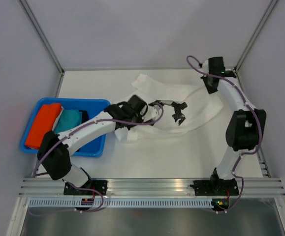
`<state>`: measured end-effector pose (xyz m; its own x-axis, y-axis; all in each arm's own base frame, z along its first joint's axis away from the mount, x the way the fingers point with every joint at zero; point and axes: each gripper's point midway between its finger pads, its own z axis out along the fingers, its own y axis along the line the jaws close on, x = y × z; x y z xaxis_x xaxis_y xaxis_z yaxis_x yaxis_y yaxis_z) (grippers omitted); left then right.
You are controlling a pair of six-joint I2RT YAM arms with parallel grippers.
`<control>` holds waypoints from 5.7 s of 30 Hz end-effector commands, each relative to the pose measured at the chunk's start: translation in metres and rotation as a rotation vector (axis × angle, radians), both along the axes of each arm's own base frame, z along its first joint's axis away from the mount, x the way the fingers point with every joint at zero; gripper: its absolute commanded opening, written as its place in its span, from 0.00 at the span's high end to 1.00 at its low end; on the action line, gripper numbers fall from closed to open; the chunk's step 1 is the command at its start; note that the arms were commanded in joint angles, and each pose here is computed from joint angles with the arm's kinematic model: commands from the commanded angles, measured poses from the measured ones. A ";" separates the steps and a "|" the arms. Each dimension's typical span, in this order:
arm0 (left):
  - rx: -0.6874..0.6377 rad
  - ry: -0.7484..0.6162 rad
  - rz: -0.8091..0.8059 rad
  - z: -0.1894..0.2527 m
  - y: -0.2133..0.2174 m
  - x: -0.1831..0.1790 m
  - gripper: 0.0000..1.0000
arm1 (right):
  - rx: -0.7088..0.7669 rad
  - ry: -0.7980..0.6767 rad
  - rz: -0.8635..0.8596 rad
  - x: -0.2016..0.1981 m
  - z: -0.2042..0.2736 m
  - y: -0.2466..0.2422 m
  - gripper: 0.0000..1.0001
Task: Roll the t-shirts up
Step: Flatten the tshirt, then fold the tshirt
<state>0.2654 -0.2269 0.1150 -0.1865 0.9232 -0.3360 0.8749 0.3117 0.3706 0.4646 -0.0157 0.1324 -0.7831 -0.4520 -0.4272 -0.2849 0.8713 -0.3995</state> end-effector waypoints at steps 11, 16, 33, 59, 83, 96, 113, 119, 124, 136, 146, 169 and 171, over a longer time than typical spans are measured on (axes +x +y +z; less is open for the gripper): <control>-0.240 -0.690 0.305 0.268 0.101 0.120 0.98 | 0.740 -0.764 -0.402 -0.091 0.233 -0.071 1.00; -0.252 -0.767 0.376 0.293 0.131 0.129 0.98 | 0.809 -0.816 -0.307 -0.108 0.268 -0.050 1.00; -0.461 -0.890 0.616 0.327 0.159 0.250 0.98 | 1.084 -0.883 -0.167 -0.003 0.370 -0.034 1.00; -0.132 -0.398 0.237 0.018 0.111 0.196 0.98 | 1.060 -0.490 -0.626 -0.012 0.077 -0.062 1.00; -0.071 -0.317 0.114 -0.009 0.071 0.147 0.98 | 0.352 -0.180 -0.919 -0.125 -0.043 -0.069 0.02; -0.092 -0.271 0.197 -0.009 0.078 0.124 0.98 | 0.515 0.131 -0.887 -0.197 -0.129 0.005 0.12; -0.055 -0.187 0.062 -0.009 0.081 0.088 0.98 | 0.616 -0.302 -0.945 -0.201 -0.016 -0.034 1.00; -0.037 -0.021 -0.038 -0.029 0.072 0.043 0.98 | 0.666 -0.457 -0.913 -0.214 0.036 -0.034 1.00; -0.046 0.147 -0.166 -0.050 0.055 0.009 0.74 | 0.655 -0.414 -0.909 -0.216 0.018 -0.033 1.00; -0.036 0.281 -0.120 -0.042 0.067 -0.021 0.46 | 0.640 -0.391 -0.909 -0.202 -0.001 -0.043 1.00; 0.068 0.116 -0.042 -0.087 0.071 0.030 0.55 | 0.648 -0.390 -0.888 -0.201 -0.001 -0.043 1.00; 0.039 0.132 -0.106 -0.021 0.086 -0.008 0.98 | 0.663 -0.533 -0.833 -0.218 0.081 -0.046 1.00; 0.027 0.114 -0.097 -0.015 0.082 -0.002 0.98 | 0.665 -0.541 -0.824 -0.215 0.085 -0.046 1.00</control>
<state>0.2555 -0.1361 0.0738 -0.1618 0.9554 -0.2472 0.9459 0.2215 0.2370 0.2507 -0.0606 0.2086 -0.3773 0.5484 -0.7463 0.5302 0.7886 0.3114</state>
